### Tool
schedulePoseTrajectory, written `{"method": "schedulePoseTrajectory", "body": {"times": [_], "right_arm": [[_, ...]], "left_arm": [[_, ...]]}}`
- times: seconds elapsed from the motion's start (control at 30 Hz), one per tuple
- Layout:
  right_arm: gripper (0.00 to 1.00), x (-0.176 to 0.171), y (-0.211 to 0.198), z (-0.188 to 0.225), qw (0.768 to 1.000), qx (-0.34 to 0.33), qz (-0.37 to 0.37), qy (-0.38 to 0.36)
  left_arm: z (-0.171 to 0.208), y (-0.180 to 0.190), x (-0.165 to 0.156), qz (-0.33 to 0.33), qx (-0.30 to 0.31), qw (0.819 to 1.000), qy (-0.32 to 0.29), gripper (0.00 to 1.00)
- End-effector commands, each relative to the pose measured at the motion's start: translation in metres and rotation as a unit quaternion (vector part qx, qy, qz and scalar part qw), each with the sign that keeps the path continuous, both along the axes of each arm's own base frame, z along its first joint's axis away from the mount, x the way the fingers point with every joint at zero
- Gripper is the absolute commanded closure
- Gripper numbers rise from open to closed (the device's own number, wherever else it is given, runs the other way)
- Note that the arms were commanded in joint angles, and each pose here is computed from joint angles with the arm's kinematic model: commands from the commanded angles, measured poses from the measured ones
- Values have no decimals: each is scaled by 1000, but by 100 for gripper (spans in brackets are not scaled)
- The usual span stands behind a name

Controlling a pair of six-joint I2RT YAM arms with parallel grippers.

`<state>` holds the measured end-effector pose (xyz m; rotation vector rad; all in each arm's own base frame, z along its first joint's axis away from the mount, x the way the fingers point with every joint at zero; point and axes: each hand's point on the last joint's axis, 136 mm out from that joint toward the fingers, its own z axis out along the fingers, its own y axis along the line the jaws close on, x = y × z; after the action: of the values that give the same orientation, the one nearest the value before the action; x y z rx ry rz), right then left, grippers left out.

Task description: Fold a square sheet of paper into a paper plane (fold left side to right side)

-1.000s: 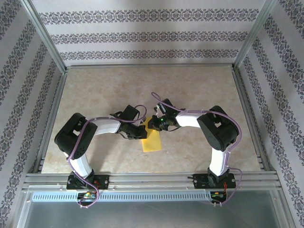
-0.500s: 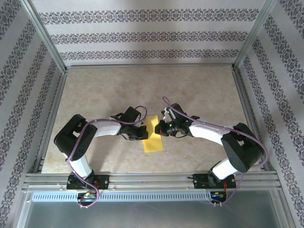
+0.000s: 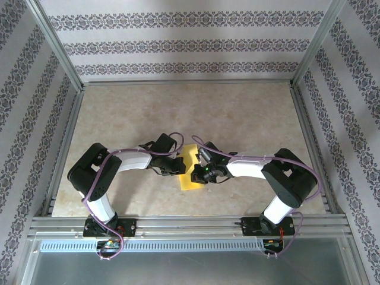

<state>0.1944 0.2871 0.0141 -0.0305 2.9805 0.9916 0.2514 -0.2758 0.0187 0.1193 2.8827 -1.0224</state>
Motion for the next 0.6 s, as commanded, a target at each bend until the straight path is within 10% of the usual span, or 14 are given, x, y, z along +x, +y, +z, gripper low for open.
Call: {"method": "schedulePoseTrajectory", "body": {"times": [0.0, 0.57], "right_arm": [[100, -5, -17, -19, 998, -60, -2, 9], [100, -21, -49, -49, 990, -139, 11, 28]], "left_arm": [[12, -8, 6, 2, -9, 1000, -10, 97], [-1, -4, 35, 33, -41, 998, -15, 96]]}}
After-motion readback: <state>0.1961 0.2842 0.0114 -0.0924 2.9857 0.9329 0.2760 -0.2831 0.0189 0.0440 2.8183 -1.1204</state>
